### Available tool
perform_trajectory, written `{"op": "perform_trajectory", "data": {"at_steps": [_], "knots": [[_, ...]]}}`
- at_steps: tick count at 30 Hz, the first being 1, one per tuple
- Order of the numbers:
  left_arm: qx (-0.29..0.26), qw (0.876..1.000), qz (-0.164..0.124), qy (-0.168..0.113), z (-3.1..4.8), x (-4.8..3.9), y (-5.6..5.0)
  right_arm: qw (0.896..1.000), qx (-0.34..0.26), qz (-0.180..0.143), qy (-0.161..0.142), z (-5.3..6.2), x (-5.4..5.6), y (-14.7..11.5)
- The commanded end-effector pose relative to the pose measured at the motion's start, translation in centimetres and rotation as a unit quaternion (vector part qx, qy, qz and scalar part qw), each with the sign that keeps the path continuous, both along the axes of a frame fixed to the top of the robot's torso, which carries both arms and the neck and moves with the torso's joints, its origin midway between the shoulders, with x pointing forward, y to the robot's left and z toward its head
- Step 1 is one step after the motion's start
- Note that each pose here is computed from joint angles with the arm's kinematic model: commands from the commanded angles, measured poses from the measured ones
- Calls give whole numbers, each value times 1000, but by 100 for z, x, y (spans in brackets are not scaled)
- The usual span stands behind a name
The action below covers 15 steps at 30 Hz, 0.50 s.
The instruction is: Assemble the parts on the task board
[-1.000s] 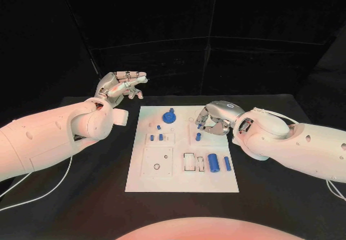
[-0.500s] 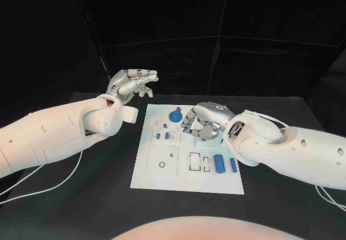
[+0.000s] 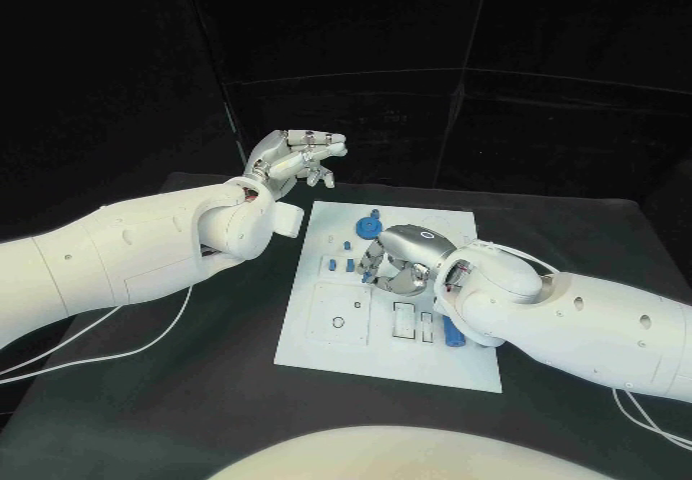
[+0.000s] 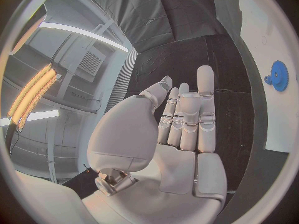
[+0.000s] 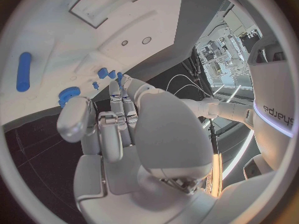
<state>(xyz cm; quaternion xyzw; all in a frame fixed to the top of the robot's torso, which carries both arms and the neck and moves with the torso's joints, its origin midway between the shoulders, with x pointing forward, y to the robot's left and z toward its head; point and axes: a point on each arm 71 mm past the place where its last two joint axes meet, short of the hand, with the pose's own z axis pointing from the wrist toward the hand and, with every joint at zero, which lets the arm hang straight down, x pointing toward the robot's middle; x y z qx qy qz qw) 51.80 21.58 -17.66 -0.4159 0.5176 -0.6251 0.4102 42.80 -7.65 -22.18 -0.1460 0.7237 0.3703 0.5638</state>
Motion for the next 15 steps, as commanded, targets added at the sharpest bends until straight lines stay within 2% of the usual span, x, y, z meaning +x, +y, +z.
{"op": "perform_trajectory", "data": {"at_steps": [1, 6, 15], "knots": [[-5, 1000, -7, -1, 15, 1, -30, 1000, -25, 19, 5, -86, -32, 46], [-5, 1000, -8, 0, 13, 4, -46, 999, -35, 26, 11, -170, -62, 92], [-6, 1000, -11, 0, 11, 5, -61, 998, -50, 34, 11, -223, -86, 116]]}}
